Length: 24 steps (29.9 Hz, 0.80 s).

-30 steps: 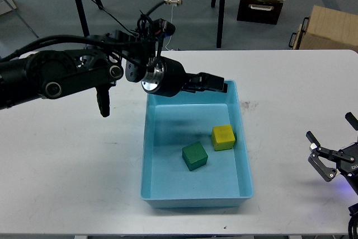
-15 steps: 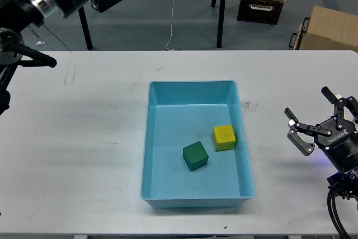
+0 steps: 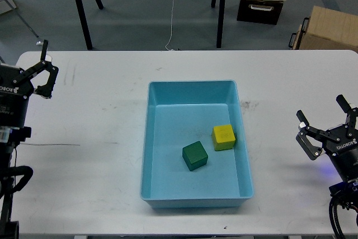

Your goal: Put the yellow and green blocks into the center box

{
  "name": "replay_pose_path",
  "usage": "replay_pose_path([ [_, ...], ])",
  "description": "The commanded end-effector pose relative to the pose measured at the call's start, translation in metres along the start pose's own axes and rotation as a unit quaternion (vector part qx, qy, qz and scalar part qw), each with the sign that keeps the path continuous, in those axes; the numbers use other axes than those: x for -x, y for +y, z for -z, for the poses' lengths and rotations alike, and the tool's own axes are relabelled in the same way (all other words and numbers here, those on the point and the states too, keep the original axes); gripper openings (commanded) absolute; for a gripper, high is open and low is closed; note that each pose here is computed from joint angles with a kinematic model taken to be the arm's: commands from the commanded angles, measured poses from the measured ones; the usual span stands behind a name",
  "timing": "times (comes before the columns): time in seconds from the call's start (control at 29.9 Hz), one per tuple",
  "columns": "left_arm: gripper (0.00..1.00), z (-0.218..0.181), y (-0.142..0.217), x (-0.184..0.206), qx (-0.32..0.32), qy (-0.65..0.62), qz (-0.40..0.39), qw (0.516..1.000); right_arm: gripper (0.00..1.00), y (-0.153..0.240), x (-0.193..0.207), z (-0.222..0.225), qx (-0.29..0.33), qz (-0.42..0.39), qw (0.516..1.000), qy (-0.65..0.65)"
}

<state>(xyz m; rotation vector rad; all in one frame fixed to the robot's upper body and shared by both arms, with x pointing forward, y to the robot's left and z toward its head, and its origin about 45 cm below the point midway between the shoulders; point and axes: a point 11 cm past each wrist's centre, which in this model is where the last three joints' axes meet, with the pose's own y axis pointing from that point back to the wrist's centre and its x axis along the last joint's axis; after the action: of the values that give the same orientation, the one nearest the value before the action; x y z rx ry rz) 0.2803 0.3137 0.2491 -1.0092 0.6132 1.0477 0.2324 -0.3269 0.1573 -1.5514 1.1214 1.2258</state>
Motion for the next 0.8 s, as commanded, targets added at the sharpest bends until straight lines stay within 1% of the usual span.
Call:
replay_pose_path([
  [0.0, 1.00, 0.010, 0.044, -0.006, -0.009, 0.023, -0.046, 0.999, 1.00, 0.015, 0.001, -0.010, -0.003, -0.006, 1.000, -0.013],
  [0.1, 1.00, 0.034, 0.072, -0.010, -0.015, 0.074, -0.080, 0.994, 1.00, 0.025, 0.003, -0.014, -0.002, -0.009, 1.000, -0.015],
  [0.33, 1.00, 0.046, 0.097, -0.012, -0.004, 0.104, -0.113, 0.988, 1.00, 0.035, 0.011, -0.023, 0.000, -0.006, 1.000, -0.022],
  [0.77, 1.00, 0.053, 0.100, -0.011, -0.001, 0.120, -0.118, 0.986, 1.00, 0.037, 0.014, -0.025, 0.002, -0.005, 1.000, -0.021],
])
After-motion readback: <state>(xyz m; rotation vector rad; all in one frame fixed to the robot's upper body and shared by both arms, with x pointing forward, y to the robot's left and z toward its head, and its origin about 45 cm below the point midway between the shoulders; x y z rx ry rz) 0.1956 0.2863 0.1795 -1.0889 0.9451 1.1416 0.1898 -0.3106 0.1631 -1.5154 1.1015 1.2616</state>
